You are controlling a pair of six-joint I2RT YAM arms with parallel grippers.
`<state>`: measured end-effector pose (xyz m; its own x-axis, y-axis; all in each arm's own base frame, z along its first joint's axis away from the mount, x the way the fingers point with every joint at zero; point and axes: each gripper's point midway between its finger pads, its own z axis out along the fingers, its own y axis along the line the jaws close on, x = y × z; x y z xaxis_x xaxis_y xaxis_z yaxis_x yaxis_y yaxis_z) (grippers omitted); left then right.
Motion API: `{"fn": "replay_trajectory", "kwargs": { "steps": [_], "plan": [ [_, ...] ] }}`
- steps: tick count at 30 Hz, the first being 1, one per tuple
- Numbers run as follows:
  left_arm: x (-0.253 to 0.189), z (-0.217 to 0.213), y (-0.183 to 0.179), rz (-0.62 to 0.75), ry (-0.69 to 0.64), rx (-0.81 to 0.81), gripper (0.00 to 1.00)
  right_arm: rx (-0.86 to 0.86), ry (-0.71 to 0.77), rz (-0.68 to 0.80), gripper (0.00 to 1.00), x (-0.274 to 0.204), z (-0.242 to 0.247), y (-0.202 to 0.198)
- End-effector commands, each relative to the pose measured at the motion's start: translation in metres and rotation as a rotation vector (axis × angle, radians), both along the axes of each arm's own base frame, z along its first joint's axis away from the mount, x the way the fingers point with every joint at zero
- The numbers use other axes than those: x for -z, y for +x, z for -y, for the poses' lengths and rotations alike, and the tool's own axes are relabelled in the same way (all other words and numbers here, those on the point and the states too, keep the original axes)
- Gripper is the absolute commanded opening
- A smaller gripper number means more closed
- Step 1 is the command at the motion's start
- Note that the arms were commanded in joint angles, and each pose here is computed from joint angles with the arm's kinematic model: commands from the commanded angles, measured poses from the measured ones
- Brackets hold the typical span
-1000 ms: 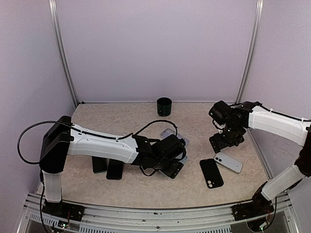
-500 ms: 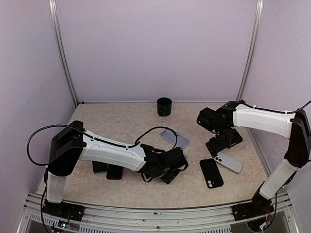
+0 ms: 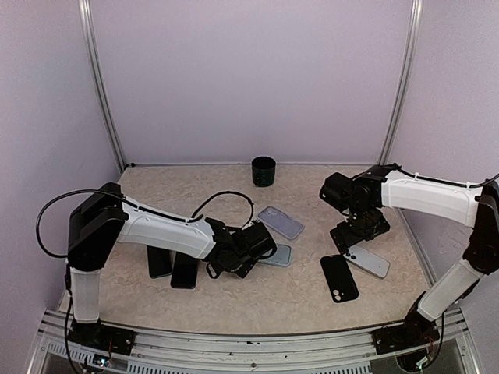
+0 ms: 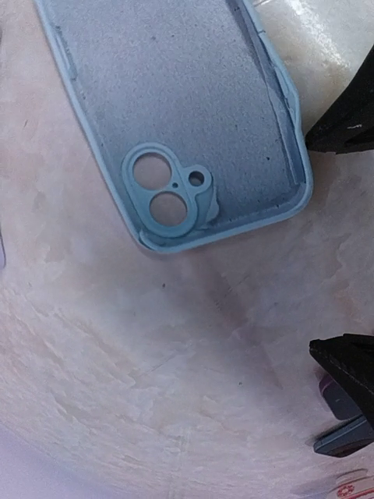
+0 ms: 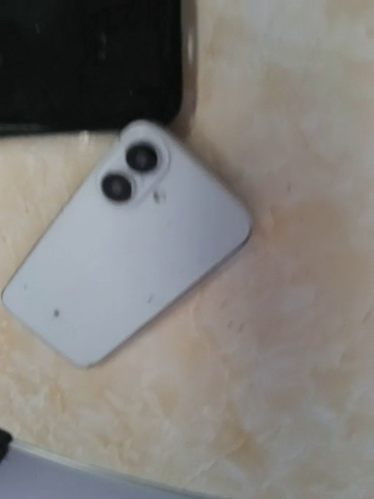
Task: Put the phone into the phone case
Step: Move the phone case to the center of the board.
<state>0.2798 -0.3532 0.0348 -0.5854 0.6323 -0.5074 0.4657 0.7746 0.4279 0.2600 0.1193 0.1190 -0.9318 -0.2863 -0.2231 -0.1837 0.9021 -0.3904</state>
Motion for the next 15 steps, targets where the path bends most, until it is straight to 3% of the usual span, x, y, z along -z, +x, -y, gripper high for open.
{"fn": "replay_trajectory", "kwargs": {
  "steps": [1,7,15],
  "plan": [
    [-0.039,0.008,0.003,0.033,-0.092,0.012,0.78,-0.033,0.172,0.053,0.99,-0.007,-0.014,0.009],
    [-0.079,0.030,-0.013,0.032,-0.251,0.062,0.79,0.179,0.425,0.235,0.99,-0.030,-0.003,0.025],
    [-0.132,0.088,-0.012,0.030,-0.466,0.176,0.83,0.509,0.557,0.306,0.99,-0.008,0.023,0.009]
  ]
}}
